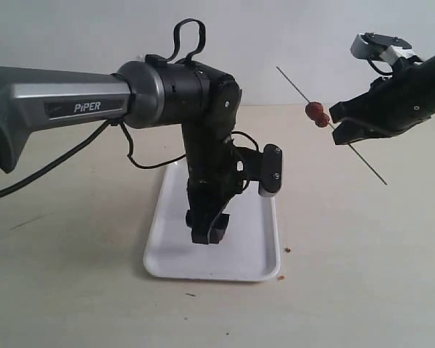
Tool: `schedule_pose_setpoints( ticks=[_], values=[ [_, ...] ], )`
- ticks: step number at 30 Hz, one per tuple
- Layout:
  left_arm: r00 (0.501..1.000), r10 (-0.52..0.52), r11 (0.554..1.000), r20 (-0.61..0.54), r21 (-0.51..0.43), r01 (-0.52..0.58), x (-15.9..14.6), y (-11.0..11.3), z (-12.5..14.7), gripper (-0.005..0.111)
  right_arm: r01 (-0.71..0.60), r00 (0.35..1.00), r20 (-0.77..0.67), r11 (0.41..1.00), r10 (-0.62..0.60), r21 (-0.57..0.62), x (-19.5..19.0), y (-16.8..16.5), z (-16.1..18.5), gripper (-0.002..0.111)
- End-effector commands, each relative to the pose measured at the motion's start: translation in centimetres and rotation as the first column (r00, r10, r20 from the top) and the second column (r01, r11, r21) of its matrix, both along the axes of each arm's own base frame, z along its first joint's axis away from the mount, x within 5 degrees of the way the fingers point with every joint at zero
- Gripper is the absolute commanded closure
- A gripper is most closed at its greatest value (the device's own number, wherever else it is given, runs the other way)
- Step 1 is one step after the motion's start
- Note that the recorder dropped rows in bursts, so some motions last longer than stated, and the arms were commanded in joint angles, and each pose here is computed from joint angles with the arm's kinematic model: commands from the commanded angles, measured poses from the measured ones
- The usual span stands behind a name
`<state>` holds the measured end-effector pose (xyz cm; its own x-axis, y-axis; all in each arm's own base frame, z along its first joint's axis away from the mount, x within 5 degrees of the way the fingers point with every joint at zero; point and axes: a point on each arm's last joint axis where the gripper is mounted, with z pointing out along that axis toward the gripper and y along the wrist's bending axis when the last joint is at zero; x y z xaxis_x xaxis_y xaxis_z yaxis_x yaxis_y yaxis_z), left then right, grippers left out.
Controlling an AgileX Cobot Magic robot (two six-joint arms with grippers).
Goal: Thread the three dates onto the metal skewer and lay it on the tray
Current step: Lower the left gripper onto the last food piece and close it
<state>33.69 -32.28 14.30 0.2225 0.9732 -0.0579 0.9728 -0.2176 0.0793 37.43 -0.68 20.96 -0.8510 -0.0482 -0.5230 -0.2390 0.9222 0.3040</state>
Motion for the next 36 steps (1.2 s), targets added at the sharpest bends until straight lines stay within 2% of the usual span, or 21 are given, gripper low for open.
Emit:
schedule_pose_setpoints(
  ticks=[1, 15, 23, 36],
  values=[
    [1.000, -0.011, 1.000, 0.015, -0.012, 0.012, 0.0, -0.3, -0.2, 0.044, -0.003, 1.000, 0.018, 1.000, 0.003, 0.006, -0.1, 0.0, 0.6, 0.108],
    [1.000, -0.009, 1.000, -0.010, 0.009, 0.009, 0.1, -0.4, -2.6, 0.044, -0.003, 1.000, 0.018, 1.000, 0.003, 0.006, -0.1, 0.0, 0.6, 0.108],
    [1.000, -0.002, 1.000, -0.026, 0.016, 0.002, 0.0, -0.4, -2.8, 0.069, -0.003, 1.000, 0.018, 1.000, 0.003, 0.006, -0.1, 0.0, 0.6, 0.108],
    [0.999, 0.024, 0.999, -0.036, 0.023, -0.024, -0.1, -0.3, -2.8, 0.070, -0.001, 1.000, 0.015, 1.000, 0.001, 0.010, 0.0, 0.0, 0.5, 0.108]
  ],
)
